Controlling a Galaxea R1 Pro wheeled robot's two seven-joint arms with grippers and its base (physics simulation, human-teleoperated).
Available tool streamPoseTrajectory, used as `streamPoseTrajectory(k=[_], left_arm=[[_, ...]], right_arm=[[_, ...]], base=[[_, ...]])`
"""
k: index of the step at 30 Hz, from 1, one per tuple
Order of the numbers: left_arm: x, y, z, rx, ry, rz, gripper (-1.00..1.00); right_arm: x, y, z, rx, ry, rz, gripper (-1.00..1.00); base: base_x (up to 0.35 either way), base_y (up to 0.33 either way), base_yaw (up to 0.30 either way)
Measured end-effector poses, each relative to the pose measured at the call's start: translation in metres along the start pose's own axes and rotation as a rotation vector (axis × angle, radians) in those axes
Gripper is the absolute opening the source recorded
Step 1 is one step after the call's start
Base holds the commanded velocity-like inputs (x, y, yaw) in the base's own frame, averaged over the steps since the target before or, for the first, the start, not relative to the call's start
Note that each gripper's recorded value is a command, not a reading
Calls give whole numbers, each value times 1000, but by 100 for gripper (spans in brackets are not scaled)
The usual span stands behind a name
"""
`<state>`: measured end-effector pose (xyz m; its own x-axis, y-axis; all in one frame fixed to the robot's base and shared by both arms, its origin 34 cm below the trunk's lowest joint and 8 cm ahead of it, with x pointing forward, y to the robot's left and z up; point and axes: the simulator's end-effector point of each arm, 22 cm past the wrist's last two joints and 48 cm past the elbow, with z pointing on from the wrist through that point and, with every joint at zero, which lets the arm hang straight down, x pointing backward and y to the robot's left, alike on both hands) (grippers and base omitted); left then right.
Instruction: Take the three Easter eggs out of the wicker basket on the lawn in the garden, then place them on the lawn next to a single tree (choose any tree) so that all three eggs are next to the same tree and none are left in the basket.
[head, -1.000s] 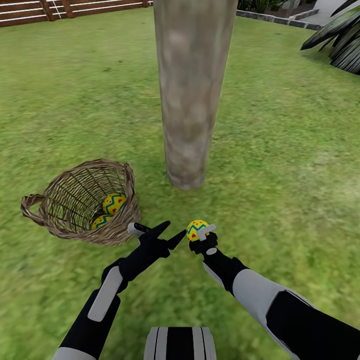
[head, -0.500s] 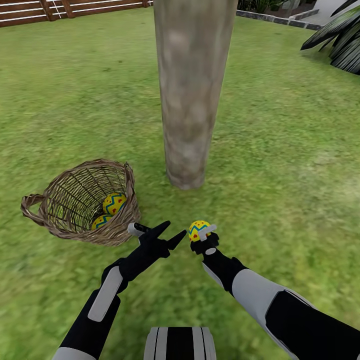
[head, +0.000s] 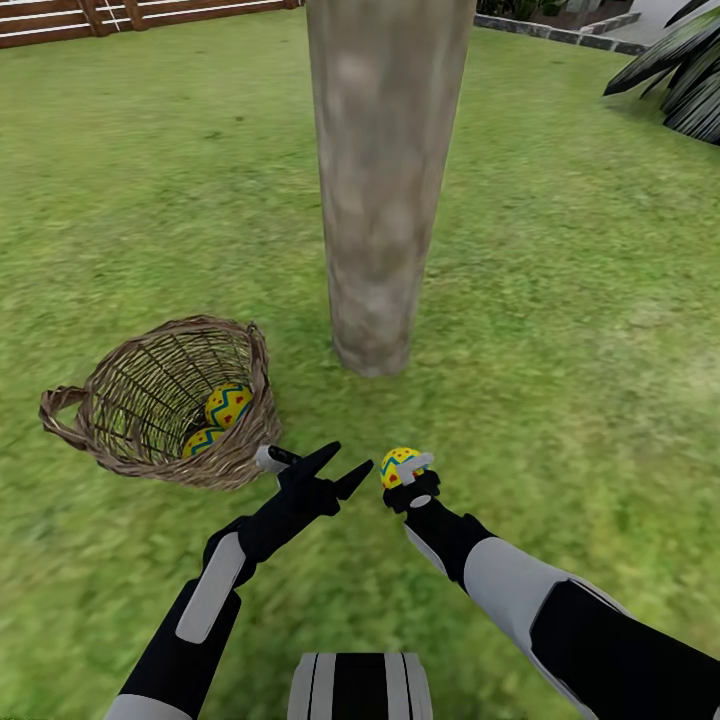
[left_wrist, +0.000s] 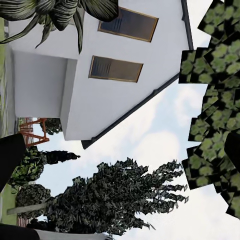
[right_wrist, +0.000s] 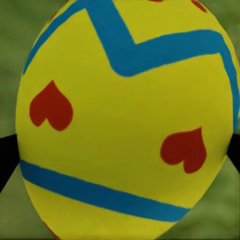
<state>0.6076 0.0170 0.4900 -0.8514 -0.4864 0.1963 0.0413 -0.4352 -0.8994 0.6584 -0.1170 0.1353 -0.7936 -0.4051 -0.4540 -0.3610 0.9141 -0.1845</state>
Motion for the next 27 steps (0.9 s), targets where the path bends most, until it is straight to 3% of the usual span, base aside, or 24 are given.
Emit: streamPoseTrajectory(k=[12,20,27], left_arm=[[-3,12,-5,-13,-11,-18,100],[-4,18,-8,-18,-17,-27,100],[-4,22,-10,-22,-21,-33,100]], right_arm=[[13,5,8,-9,17,2,-100],[4,7,13,-14,-47,23,-100],[6,10,15,-17,-46,14,-100]], base=[[0,0,0],[0,0,0],[0,0,0]])
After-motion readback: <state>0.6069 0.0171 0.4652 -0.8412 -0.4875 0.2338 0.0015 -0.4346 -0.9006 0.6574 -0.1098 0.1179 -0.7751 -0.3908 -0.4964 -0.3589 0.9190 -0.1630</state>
